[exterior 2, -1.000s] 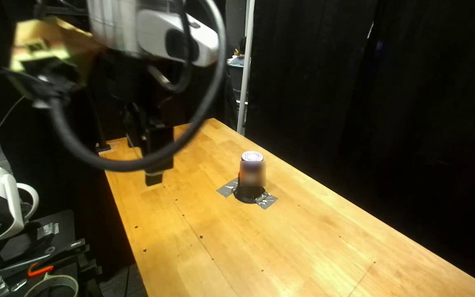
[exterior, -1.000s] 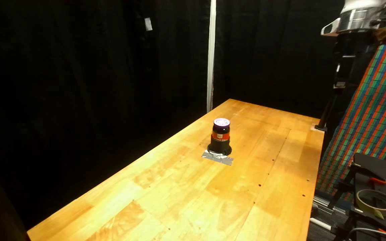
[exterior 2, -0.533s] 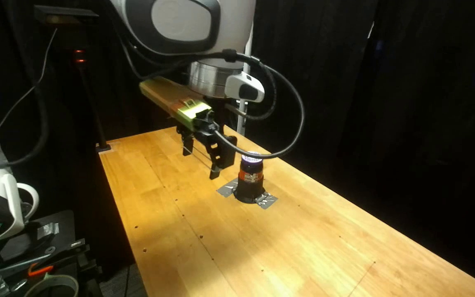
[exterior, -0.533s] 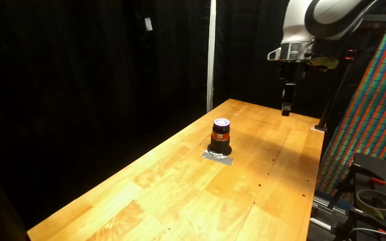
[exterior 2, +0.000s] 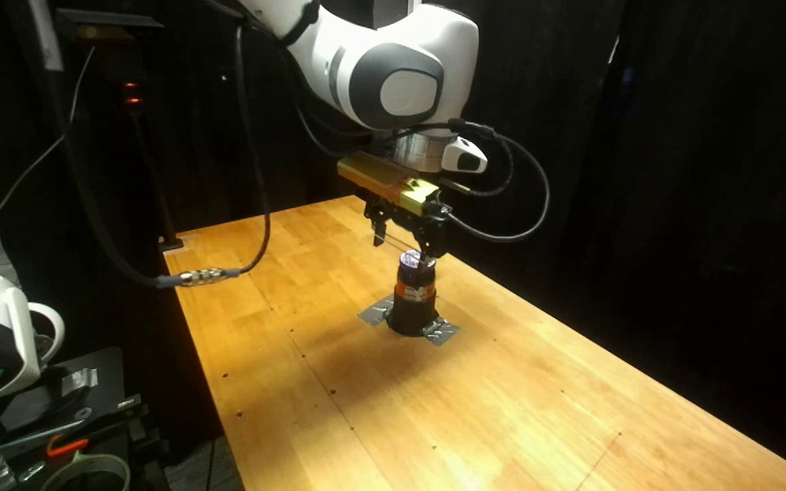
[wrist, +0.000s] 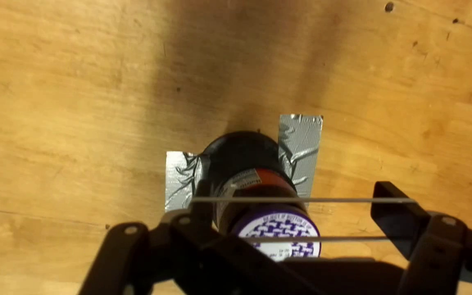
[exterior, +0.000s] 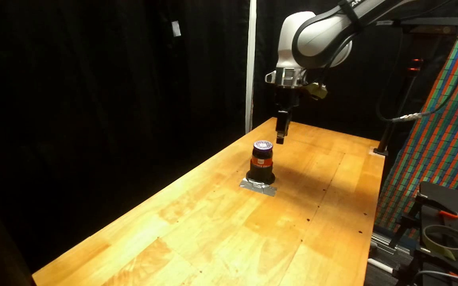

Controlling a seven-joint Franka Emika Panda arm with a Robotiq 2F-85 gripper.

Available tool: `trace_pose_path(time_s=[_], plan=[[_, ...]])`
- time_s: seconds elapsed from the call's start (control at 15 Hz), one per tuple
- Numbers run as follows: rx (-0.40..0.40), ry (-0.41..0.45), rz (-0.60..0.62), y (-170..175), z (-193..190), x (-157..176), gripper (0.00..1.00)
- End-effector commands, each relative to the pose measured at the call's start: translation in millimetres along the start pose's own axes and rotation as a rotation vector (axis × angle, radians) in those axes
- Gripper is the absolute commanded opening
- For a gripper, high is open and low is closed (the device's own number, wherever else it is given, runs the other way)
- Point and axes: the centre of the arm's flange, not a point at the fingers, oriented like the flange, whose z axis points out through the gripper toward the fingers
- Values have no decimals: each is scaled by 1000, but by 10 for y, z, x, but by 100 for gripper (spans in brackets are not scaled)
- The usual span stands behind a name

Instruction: Put the elastic around the bottle

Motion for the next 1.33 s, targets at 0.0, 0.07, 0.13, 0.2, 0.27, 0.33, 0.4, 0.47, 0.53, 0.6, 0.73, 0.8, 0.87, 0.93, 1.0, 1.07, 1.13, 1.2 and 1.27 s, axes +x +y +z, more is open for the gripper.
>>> trace_pose_path(time_s=[0.0,0.07,0.13,0.2,0.27,0.33,0.4,0.47,0.53,0.6,0.73,0.8,0.87,0.93,1.0,1.07,1.13,1.2,1.27], plan=[[2,25,-16,79,60,540,100],[2,35,-18,86,80,598,100],[-5,39,-19,87,120,642,100],[-10,42,-22,93,154,677,100],[-17,45,-23,94,188,717,100],[-20,48,-24,97,217,747,100],[-27,49,-26,93,246,781,100],[-35,48,-24,92,270,808,100],[-46,48,-24,92,300,832,100],[-53,48,-21,95,325,849,100],[-56,46,-21,96,352,881,100],[-56,49,-22,88,361,887,100],[-55,50,-22,79,377,892,100],[-56,53,-21,70,414,895,100],[-55,50,-22,67,441,904,100],[-52,45,-22,63,473,908,100],[-53,38,-22,55,519,906,100],[-54,31,-21,54,554,907,100],[-53,29,-19,55,589,901,100]])
